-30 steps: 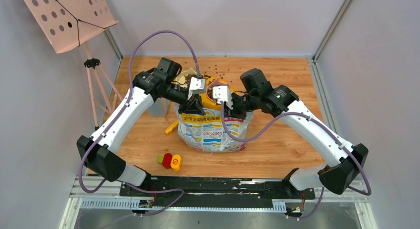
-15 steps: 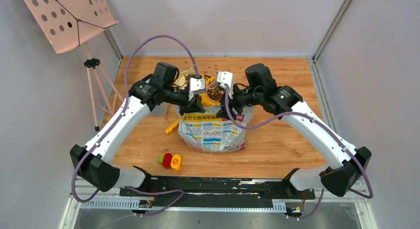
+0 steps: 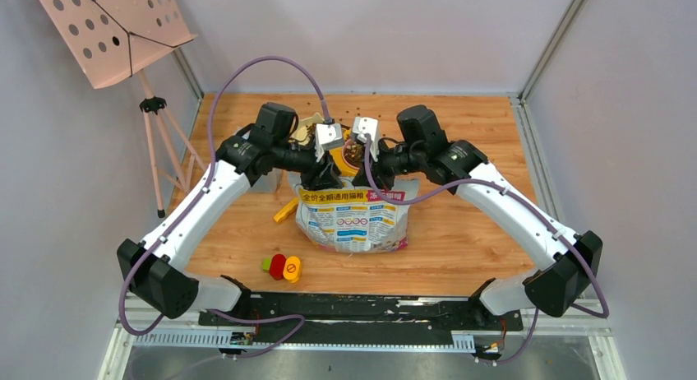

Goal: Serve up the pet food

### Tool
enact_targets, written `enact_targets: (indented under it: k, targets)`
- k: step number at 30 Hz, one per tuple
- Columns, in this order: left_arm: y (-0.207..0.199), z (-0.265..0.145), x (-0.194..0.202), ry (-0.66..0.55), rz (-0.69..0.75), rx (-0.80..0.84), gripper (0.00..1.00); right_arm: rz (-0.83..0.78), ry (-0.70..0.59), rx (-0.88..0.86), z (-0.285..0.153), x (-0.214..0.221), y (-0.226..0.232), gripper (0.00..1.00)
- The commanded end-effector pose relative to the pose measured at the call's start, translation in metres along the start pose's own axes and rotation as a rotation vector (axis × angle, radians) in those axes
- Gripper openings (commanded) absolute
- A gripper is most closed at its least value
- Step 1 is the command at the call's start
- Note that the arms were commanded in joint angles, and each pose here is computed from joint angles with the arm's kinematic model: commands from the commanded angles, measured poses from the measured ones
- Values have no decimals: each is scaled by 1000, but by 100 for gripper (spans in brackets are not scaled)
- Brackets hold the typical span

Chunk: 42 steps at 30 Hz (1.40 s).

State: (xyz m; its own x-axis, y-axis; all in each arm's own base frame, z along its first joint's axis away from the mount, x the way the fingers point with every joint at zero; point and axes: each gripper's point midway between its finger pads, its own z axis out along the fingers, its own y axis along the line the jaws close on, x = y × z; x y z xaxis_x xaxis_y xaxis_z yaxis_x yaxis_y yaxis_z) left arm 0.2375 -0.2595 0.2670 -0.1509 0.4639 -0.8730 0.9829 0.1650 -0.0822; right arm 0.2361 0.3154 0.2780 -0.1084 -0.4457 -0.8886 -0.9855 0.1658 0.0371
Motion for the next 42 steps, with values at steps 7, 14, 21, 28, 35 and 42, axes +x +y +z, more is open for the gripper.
enact_targets:
  k: [7, 14, 21, 28, 35, 42]
  targets:
    - [-23, 8, -8, -49, 41, 190, 16, -71, -79, -4, -7, -19, 6, 0]
    - [-22, 8, -6, -39, 40, 182, 0, -88, -39, -1, -8, 0, 8, 47]
    - [-18, 4, -10, -39, 27, 141, 0, -130, 54, 5, -11, 20, 3, 16]
    - [-25, -1, 2, 17, 29, 161, 26, -146, 62, 29, -23, 22, 0, 0]
    - [-25, -7, 8, 33, 37, 164, 0, -106, 100, 33, -27, 34, 0, 36]
    - [-16, -11, 4, 35, 22, 111, 24, -98, 131, 55, -37, 44, -5, 0]
